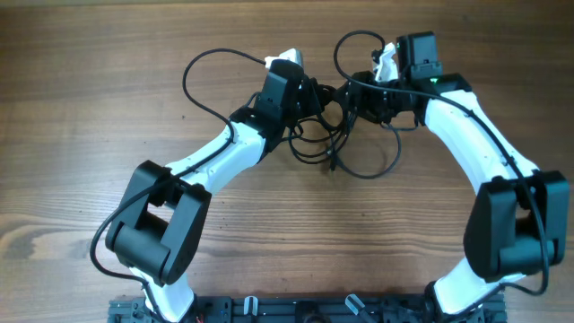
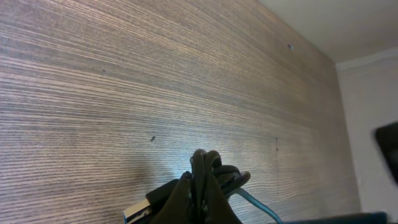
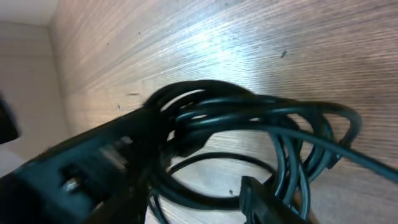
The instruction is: Untangle cables
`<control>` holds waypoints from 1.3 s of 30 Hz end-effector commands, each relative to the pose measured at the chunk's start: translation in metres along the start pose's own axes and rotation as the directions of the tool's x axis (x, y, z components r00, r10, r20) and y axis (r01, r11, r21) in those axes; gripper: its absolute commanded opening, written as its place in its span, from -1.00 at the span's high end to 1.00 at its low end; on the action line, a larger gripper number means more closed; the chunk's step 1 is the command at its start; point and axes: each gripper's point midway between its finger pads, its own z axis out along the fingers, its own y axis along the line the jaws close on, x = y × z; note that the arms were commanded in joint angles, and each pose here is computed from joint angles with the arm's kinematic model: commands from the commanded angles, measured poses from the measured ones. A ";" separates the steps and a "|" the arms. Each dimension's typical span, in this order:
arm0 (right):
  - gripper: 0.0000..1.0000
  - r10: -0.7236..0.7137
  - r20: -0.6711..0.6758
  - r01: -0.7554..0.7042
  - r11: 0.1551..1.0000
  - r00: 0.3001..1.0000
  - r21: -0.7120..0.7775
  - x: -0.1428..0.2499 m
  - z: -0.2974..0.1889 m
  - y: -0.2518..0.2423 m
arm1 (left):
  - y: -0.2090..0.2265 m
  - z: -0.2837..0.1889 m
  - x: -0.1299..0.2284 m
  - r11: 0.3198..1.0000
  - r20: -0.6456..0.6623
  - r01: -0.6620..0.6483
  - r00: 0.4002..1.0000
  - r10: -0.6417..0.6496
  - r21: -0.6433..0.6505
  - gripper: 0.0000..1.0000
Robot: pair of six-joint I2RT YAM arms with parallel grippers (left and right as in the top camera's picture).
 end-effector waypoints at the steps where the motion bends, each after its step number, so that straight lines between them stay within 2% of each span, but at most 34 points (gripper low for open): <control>1: 0.08 0.056 -0.030 -0.055 0.998 0.998 0.043 0.002 0.018 -0.020 | -0.013 -0.009 -0.005 0.999 0.008 0.029 1.000 -0.030 0.039 0.92; 39: 0.09 0.043 -0.047 -0.041 0.998 0.998 0.053 0.004 0.024 -0.027 | -0.014 -0.009 -0.001 0.998 -0.012 0.034 0.999 -0.033 0.047 0.92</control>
